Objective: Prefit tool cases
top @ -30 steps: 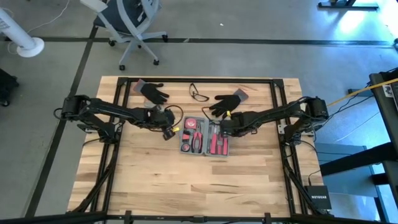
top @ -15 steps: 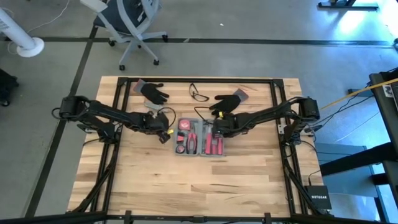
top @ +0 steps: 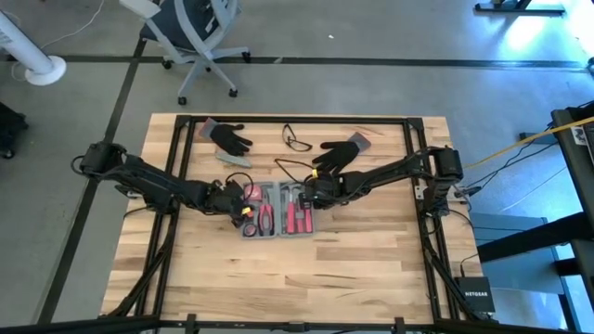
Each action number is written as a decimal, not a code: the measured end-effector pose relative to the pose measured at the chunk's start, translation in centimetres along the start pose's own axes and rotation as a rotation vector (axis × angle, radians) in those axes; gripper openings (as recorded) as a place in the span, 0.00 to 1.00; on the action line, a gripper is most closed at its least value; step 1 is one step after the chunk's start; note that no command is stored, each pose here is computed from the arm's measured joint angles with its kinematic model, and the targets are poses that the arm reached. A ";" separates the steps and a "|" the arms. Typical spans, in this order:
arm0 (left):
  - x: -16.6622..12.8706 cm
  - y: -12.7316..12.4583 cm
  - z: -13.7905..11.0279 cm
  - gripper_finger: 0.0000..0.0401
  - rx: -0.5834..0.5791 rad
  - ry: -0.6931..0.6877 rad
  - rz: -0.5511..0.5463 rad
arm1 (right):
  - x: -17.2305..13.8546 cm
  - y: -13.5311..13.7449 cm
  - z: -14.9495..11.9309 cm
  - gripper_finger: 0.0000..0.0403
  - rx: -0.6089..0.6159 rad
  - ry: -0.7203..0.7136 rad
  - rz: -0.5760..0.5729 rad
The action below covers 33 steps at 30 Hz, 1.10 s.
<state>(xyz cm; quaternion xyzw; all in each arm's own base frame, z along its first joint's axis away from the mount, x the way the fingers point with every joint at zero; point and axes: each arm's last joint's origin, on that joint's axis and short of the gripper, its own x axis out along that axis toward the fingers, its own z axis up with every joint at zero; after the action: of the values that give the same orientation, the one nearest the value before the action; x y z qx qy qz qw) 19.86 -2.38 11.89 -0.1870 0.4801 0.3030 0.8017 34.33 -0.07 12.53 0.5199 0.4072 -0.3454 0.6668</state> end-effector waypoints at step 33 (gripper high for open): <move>-2.4 2.5 -1.1 0.00 -0.116 0.134 0.092 | -3.1 -0.8 -0.5 0.00 -0.147 0.054 -0.120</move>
<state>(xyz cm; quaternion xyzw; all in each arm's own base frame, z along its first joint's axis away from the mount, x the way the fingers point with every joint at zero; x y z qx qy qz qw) 16.64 -1.95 13.51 -0.2307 0.5223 0.3534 0.7410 32.20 0.36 14.96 0.4534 0.4796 -0.3398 0.6700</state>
